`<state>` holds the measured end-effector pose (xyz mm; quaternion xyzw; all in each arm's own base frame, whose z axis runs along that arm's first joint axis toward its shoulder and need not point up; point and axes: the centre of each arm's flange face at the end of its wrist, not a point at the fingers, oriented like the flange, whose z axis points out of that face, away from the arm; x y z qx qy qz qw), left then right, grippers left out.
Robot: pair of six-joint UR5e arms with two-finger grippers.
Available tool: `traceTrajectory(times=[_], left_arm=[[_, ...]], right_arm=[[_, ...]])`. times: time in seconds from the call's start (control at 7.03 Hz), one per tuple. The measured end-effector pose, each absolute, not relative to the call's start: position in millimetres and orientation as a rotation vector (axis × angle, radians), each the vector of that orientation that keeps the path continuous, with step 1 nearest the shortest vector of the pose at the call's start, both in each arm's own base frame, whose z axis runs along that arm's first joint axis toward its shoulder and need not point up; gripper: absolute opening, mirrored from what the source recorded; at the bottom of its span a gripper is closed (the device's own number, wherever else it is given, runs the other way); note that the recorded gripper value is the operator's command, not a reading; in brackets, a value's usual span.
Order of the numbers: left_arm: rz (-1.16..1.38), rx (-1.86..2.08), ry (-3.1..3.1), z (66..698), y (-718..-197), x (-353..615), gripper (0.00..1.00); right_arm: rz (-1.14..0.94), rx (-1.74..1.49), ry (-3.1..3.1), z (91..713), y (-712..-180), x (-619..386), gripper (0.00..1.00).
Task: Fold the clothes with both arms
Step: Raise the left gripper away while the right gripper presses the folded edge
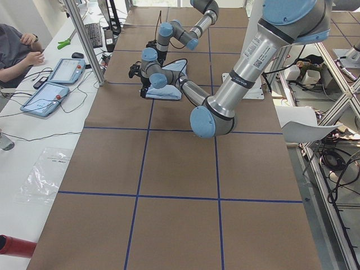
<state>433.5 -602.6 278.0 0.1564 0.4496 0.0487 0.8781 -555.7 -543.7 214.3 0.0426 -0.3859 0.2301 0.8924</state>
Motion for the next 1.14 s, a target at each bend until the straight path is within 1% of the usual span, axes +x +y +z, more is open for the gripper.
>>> traceTrajectory(times=[0.28,0.57,0.71,1.14], left_arm=[[0.098,0.321,0.935,283,-602,432,1.00],[0.097,0.319,0.936,284,-601,432,1.00],[0.094,0.319,0.937,283,-600,432,1.00],[0.072,0.314,0.955,276,-594,433,1.00]], right_arm=[[0.417,0.082,-0.750,222,-501,-528,1.00],[0.363,0.084,-0.711,250,-448,-519,1.00],[0.344,0.084,-0.702,260,-430,-518,1.00],[0.306,0.069,-0.677,287,-404,-524,1.00]])
